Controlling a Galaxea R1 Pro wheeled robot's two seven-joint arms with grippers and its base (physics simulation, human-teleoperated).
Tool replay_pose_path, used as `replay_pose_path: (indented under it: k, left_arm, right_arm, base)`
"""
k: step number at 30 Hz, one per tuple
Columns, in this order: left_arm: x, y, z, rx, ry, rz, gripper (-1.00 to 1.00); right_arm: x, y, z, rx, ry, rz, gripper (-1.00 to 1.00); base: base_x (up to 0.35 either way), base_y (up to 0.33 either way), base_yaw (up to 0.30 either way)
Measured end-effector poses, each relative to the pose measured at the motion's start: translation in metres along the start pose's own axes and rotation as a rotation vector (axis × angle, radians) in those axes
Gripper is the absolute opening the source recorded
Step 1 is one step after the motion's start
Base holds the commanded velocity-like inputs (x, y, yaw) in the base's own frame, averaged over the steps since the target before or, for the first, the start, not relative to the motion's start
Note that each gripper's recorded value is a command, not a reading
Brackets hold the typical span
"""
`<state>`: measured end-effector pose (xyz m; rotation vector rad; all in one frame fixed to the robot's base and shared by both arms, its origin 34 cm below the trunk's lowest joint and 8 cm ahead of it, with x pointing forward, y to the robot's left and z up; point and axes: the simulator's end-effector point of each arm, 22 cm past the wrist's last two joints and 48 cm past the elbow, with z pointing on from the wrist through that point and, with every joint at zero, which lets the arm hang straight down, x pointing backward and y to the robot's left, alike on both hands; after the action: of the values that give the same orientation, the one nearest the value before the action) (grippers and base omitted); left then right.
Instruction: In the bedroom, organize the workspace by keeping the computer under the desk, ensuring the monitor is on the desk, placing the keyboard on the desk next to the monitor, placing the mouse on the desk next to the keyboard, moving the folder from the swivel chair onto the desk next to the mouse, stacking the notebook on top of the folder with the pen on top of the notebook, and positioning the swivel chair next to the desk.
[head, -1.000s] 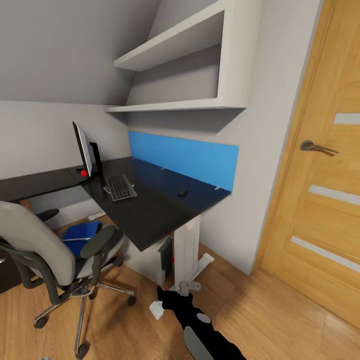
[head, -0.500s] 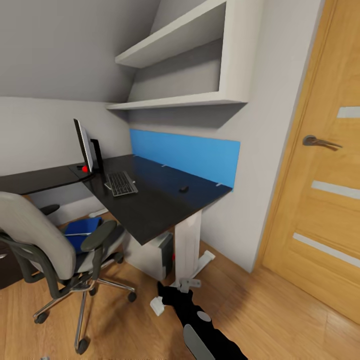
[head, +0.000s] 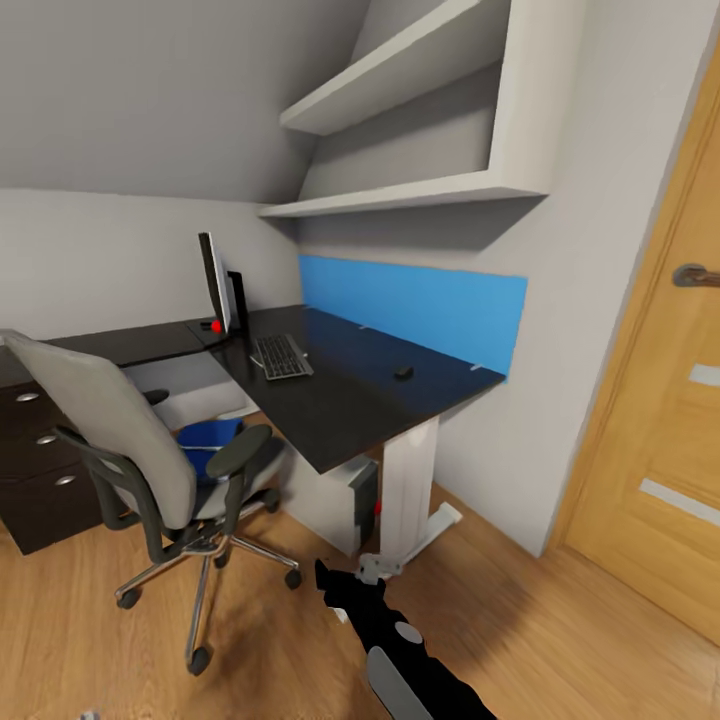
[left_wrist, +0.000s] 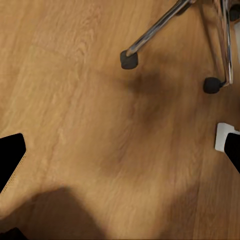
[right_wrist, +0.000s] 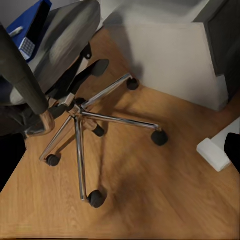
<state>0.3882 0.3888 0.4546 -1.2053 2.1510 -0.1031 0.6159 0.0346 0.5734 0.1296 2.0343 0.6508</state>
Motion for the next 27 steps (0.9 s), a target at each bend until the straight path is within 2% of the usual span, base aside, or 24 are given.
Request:
replay_pose_path:
  k: [5, 10, 19, 27]
  left_arm:
    - [0.004, 0.002, 0.004, 0.004, -0.003, -0.002, 1.0]
    - [0.02, 0.016, 0.01, -0.024, 0.03, 0.003, 1.0]
    - [0.025, 0.025, 0.012, -0.043, 0.043, 0.007, 1.0]
    - [0.031, 0.029, 0.013, -0.049, 0.055, 0.007, 1.0]
  right_arm:
    - [0.005, -0.003, 0.001, -0.001, -0.001, 0.002, 1.0]
    - [0.002, -0.003, 0.001, -0.001, -0.014, 0.006, 1.0]
    - [0.002, -0.003, 0.001, 0.0, -0.017, 0.006, 1.0]
    - [0.002, -0.004, 0.001, 0.002, -0.02, 0.005, 1.0]
  base:
    - [0.0, 0.0, 0.151]
    - [0.0, 0.0, 0.012]
    - [0.004, 0.0, 0.002]
    - [0.168, 0.041, 0.0]
